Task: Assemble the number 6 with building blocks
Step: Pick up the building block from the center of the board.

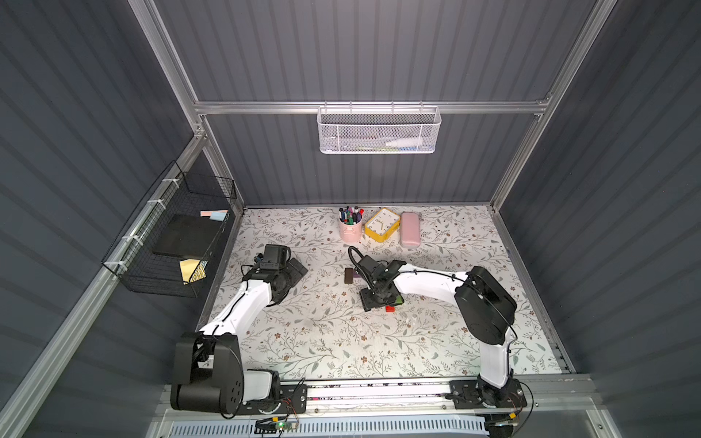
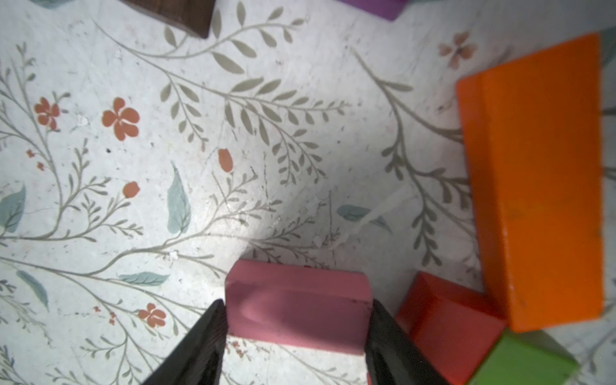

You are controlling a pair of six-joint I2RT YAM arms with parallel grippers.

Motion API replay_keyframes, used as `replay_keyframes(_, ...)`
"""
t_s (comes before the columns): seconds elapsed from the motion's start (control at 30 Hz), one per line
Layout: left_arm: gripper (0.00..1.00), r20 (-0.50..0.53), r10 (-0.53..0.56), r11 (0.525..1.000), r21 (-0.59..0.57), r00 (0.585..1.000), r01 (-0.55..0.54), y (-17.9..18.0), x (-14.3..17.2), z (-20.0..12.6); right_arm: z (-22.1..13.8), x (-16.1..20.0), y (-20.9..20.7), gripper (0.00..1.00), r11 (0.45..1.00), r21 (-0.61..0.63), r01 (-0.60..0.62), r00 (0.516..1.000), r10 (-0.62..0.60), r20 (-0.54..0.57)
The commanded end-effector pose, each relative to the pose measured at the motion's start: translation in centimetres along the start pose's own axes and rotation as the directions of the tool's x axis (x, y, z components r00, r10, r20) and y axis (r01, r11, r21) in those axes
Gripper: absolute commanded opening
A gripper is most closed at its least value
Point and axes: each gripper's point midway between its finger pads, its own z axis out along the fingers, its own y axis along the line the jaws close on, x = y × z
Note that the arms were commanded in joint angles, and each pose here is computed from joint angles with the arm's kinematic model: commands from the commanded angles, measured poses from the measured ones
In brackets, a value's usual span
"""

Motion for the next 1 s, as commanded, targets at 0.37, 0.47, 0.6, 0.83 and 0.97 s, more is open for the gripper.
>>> replay_keyframes(0.37,0.99,-0.006,0.006,0.999,0.031,1.000,-0.005,0.3,0.0,-0.3,-5.3,-2.2,1.5,0.61,0.935,0.152,0.320,0.931,-0.340,0.132)
replay_keyframes(0.47,0.99,-0.007,0.003,0.999,0.044,1.000,-0.003,0.2,0.0,-0.3,-6.2,-3.0,2.2,0.63,0.919,0.145,0.367,0.906,-0.388,0.170)
replay_keyframes(0.6,0.99,-0.015,-0.003,0.998,0.057,1.000,0.003,0.1,0.1,-0.1,-6.2,-3.3,3.3,0.61,0.891,0.112,0.440,0.873,-0.454,0.180)
replay_keyframes(0.83,0.99,-0.022,-0.011,0.997,0.080,1.000,0.012,-0.2,-0.2,0.0,-6.1,-4.7,4.7,0.57,0.861,0.109,0.497,0.841,-0.509,0.185)
replay_keyframes(0.97,0.99,-0.035,-0.015,0.995,0.096,0.999,0.019,-0.4,-0.3,0.4,-6.4,-5.2,6.0,0.53,0.814,0.131,0.566,0.785,-0.580,0.218)
